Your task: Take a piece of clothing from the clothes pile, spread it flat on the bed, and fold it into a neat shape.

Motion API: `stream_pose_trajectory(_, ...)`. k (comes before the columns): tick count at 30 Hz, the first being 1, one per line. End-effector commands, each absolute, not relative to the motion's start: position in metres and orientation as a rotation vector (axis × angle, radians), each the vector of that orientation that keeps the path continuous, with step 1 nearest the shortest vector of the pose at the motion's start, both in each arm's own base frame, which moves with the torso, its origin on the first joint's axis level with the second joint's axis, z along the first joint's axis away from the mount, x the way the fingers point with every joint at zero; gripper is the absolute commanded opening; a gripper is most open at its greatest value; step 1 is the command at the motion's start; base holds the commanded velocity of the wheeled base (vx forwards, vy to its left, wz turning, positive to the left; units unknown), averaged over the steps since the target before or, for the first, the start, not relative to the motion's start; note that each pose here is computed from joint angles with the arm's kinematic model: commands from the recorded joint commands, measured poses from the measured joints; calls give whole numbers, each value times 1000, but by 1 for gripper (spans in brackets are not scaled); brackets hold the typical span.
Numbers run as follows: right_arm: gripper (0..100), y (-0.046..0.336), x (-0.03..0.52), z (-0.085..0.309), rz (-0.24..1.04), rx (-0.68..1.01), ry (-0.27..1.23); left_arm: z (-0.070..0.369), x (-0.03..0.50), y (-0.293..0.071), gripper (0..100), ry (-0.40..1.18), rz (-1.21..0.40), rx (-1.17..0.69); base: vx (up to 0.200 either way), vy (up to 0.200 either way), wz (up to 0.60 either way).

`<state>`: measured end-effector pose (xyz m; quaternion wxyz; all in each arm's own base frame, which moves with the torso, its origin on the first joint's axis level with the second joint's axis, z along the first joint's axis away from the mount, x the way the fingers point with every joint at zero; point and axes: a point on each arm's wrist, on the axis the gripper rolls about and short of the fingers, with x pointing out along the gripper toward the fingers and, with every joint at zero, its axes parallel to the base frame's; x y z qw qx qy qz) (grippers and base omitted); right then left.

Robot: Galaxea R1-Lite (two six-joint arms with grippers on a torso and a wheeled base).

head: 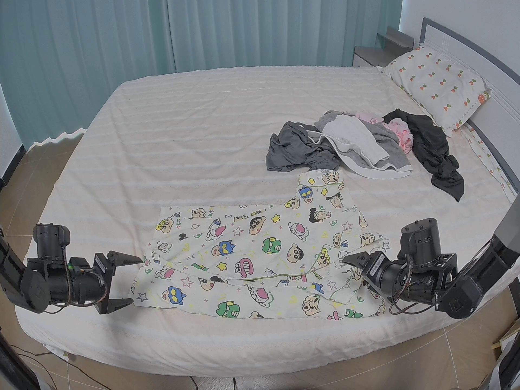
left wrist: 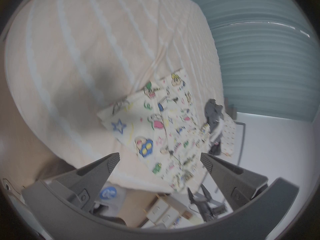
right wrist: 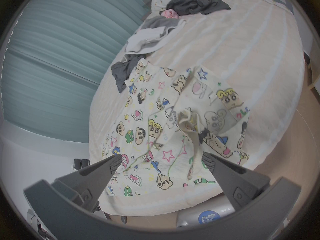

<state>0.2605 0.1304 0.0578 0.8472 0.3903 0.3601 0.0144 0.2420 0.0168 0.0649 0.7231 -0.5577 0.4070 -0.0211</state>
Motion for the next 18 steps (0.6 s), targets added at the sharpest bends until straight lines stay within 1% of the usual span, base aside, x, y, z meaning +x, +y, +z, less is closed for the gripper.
stream_pose_trajectory(1,100,138,263,23,-21,823,848,62,209,32,100,916,-129,-1359,0,0,0)
stream_pose_trajectory(6,100,141,270,19,2,835,809,56,201,33,100,881,-154,-1343,0,0,0)
stream_pose_trajectory(18,100,149,287,11,4,837,797,54,198,32,100,874,-158,-1340,0,0,0)
